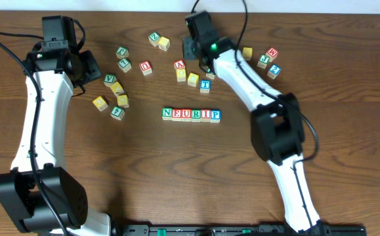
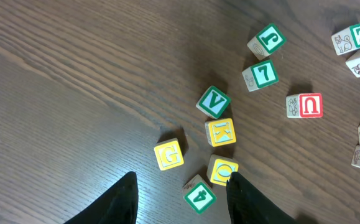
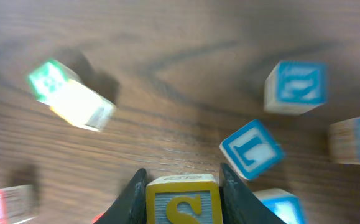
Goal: Spell out NEURIPS
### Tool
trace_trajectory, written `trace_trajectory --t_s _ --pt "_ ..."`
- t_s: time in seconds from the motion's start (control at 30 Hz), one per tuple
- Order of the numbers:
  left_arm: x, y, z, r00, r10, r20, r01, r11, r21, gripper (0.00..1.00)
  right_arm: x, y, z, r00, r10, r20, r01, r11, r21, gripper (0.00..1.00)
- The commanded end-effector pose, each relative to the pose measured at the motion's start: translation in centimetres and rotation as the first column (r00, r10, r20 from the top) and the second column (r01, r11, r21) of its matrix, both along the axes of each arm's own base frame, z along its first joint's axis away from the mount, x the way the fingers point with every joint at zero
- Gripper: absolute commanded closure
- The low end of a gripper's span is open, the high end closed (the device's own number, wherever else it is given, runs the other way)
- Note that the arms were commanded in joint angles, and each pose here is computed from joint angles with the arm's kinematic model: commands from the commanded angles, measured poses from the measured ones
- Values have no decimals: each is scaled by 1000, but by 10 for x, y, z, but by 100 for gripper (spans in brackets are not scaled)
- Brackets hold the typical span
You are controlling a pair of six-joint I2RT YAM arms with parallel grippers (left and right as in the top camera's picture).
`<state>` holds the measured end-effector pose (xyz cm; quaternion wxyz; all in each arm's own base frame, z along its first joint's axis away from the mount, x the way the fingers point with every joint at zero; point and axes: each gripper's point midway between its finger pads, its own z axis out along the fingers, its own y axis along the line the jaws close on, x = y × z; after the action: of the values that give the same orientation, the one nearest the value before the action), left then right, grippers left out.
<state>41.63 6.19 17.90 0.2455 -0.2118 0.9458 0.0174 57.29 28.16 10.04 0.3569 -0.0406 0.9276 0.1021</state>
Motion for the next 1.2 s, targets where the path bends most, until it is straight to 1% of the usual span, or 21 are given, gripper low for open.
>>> trace_trajectory --t_s 0.0,0.03,0.13,0.17,0.3,0.4,0.53,0.63,0.67,0.7,0.83,1.0,1.17 --pt "2 2 -2 1000 8 -7 -8 1000 5 54 -12 -12 91 996 -14 92 10 999 34 87" --pt "2 2 -2 1000 8 -7 -8 1000 5 54 -17 -15 98 996 -13 86 11 999 30 87" --pt "2 2 -2 1000 8 -7 -8 1000 5 54 -49 -33 136 998 -8 57 8 1000 7 86" --pt "2 2 -2 1000 8 -7 -8 1000 5 2 -58 -40 148 999 -12 51 11 1000 4 86" --pt "2 2 -2 1000 8 -7 -8 1000 5 2 -96 -74 185 999 -37 12 37 999 -15 86" --pt "2 2 -2 1000 7 -7 -7 1000 6 2 -117 -94 186 995 -84 -60 82 996 -26 85" --pt "2 2 -2 1000 8 -7 -8 1000 6 2 -139 -112 155 967 -144 -211 129 988 -85 86" --pt "2 2 -2 1000 8 -7 -8 1000 6 3 -145 -116 126 942 -168 -289 132 981 -140 88" --pt "2 2 -2 1000 8 -7 -8 1000 5 2 -145 -119 118 935 -186 -303 143 977 -161 92" --pt "2 2 -2 1000 8 -7 -8 1000 5 2 -146 -122 108 926 -203 -318 149 971 -186 93" --pt "2 2 -2 1000 8 -7 -8 1000 5 2 -153 -126 72 898 -223 -378 144 963 -226 94" --pt "2 2 -2 1000 8 -7 -8 1000 6 2 -167 -128 27 864 -234 -447 131 960 -249 91" --pt "2 2 -2 1000 8 -7 -8 1000 5 2 -172 -129 -9 853 -232 -466 123 960 -253 87"
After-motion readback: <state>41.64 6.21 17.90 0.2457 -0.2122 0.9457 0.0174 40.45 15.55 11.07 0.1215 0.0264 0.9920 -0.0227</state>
